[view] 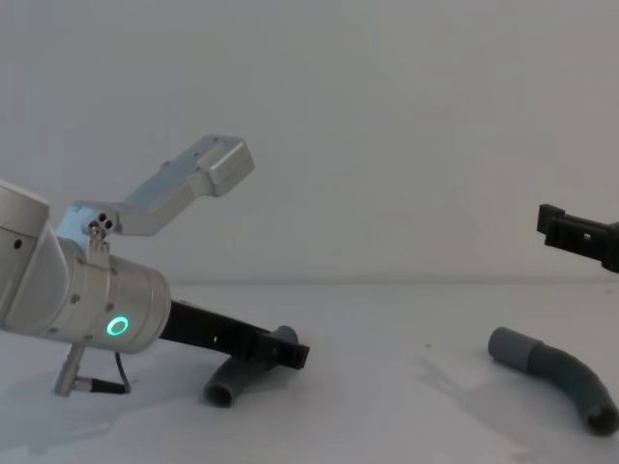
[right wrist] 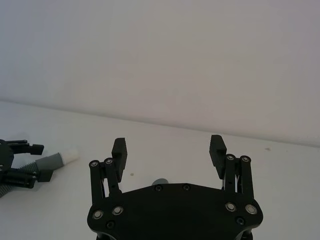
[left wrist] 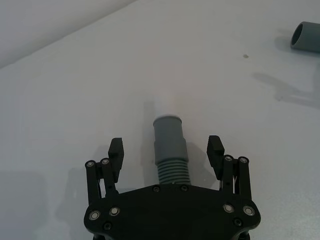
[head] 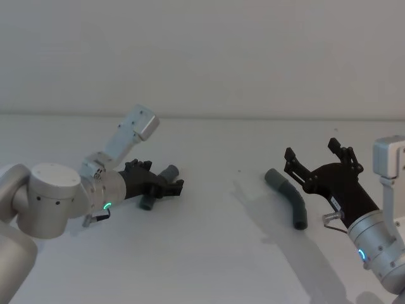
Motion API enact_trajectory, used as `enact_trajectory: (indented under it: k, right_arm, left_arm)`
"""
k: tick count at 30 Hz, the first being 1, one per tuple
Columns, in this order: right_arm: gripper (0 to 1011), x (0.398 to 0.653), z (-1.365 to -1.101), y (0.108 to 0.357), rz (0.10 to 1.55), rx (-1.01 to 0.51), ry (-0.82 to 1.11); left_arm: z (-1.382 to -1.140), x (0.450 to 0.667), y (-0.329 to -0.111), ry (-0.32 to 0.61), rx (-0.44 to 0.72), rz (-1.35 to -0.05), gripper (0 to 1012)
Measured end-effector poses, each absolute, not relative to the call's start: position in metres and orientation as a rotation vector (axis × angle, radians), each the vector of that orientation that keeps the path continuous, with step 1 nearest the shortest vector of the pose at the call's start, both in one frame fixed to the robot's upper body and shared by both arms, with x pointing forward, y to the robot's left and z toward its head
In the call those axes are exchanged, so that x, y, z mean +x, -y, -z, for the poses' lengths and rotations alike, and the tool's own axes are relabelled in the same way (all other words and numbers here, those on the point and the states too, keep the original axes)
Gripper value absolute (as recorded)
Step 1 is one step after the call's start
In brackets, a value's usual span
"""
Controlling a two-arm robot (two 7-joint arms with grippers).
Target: Use both hands to pick up one end of the pipe from the table, align the ends, and insert them.
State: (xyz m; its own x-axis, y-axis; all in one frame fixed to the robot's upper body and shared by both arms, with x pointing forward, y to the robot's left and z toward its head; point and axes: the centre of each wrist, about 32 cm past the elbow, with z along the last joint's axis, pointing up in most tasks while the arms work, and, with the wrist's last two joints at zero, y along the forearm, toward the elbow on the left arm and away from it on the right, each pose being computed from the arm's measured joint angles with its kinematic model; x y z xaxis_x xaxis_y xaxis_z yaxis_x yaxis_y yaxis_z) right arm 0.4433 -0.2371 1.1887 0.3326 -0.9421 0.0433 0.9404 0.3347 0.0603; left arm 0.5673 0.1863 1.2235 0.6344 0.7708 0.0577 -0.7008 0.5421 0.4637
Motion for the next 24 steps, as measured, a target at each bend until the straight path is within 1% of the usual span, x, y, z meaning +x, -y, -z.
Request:
enact_trajectory:
  k: [24]
  right_arm:
    - [1001,0.4433,-1.1887,0.2371,1.23,0.026,0.075]
  left_arm:
    - [-1.2227,0.5585,-0.1843,-0.187,0.485,-0.89,1001]
